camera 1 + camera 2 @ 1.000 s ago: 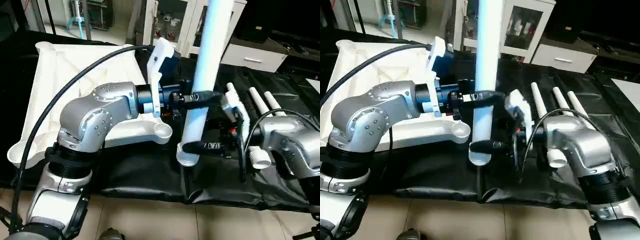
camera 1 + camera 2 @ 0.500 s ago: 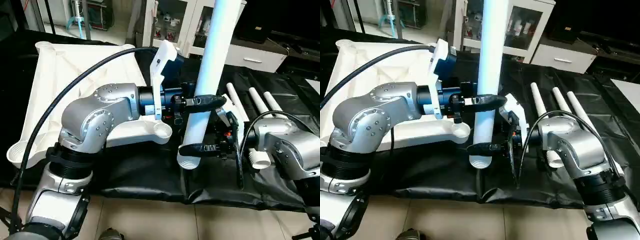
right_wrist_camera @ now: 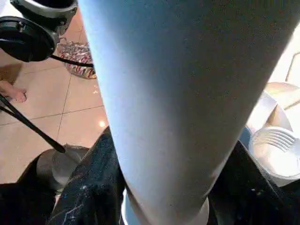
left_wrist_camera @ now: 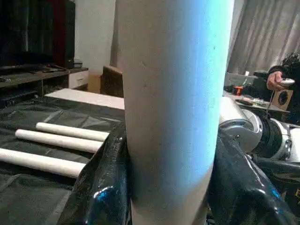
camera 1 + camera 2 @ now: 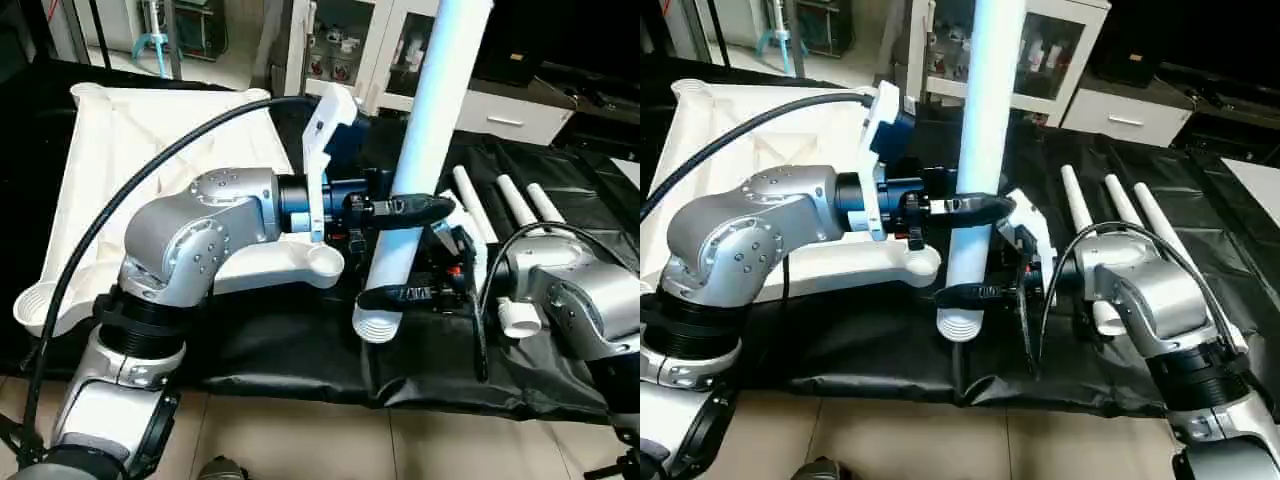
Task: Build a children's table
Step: Pick table leg
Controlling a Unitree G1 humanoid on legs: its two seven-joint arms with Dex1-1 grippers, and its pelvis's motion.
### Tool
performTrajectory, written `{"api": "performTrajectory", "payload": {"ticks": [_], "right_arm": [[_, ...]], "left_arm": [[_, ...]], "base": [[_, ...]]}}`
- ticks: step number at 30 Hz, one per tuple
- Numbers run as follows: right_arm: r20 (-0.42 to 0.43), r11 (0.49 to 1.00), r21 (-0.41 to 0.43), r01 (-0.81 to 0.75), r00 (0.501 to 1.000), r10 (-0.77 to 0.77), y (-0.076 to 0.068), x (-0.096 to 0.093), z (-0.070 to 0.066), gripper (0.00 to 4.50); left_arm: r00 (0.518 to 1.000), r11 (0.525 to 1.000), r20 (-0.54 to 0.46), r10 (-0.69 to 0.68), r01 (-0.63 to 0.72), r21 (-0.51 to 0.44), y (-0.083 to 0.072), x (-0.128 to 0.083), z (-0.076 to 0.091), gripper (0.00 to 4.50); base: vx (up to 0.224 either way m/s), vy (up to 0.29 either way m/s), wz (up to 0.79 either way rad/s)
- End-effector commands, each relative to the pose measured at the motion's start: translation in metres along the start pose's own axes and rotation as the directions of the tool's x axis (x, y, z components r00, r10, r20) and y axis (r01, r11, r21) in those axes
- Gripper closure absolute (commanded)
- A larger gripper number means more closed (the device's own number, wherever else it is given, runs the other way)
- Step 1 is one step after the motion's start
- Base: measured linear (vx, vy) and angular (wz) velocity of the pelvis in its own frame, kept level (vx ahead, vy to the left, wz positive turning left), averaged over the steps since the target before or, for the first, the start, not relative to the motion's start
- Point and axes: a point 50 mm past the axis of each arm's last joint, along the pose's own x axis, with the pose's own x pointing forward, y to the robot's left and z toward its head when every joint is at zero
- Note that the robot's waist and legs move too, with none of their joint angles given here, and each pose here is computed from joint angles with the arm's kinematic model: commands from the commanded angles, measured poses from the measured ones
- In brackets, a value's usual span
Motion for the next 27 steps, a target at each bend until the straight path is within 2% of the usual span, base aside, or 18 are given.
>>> {"api": "performTrajectory", "payload": {"ticks": [1,10,16,17,18,20,21,23,27], "right_arm": [[-0.009,1.000,-0.003,0.003,1.000,-0.003,-0.0011,-0.0016,0.0011,2.58],[0.004,1.000,-0.002,0.002,1.000,-0.002,-0.0015,-0.0016,0.0015,2.60],[0.008,0.999,-0.022,0.037,0.999,-0.037,-0.0040,-0.0017,0.0027,2.60],[0.010,0.999,-0.021,0.040,0.999,-0.040,-0.0044,-0.0014,0.0031,2.04],[0.010,0.999,-0.021,0.040,0.999,-0.040,-0.0044,-0.0014,0.0031,1.90],[0.008,0.999,-0.024,0.037,0.999,-0.037,-0.0045,-0.0010,0.0040,1.88],[0.004,0.999,-0.028,0.040,0.999,-0.040,-0.0048,-0.0010,0.0042,1.63],[0.000,0.999,-0.030,0.044,0.999,-0.045,-0.0054,-0.0012,0.0042,1.51],[-0.003,0.998,-0.034,0.043,0.999,-0.043,-0.0058,-0.0010,0.0047,1.51]], "left_arm": [[0.999,0.997,0.002,-0.049,0.049,0.059,-0.0075,0.0095,0.0113,2.66],[0.999,0.997,0.008,-0.039,0.038,0.068,-0.0061,0.0085,0.0126,2.66],[0.997,0.995,0.008,-0.078,0.078,0.061,-0.0098,0.0078,0.0134,2.66],[0.997,0.995,0.005,-0.078,0.078,0.062,-0.0096,0.0080,0.0128,2.66],[0.997,0.995,0.005,-0.078,0.078,0.062,-0.0096,0.0080,0.0128,2.66],[0.997,0.995,-0.003,-0.081,0.081,0.061,-0.0093,0.0080,0.0119,2.67],[0.997,0.995,-0.005,-0.083,0.083,0.061,-0.0093,0.0079,0.0117,2.67],[0.996,0.994,-0.009,-0.093,0.093,0.060,-0.0101,0.0077,0.0113,2.67],[0.995,0.993,-0.016,-0.103,0.104,0.062,-0.0111,0.0075,0.0105,2.67]], "base": [[0.000,0.000,0.00],[0.000,0.000,0.00],[0.000,0.000,0.00],[0.000,0.000,0.00],[0.000,0.000,0.00],[0.000,0.000,0.00],[0.000,0.000,0.00],[0.000,0.000,0.00],[0.000,0.000,0.00]]}}
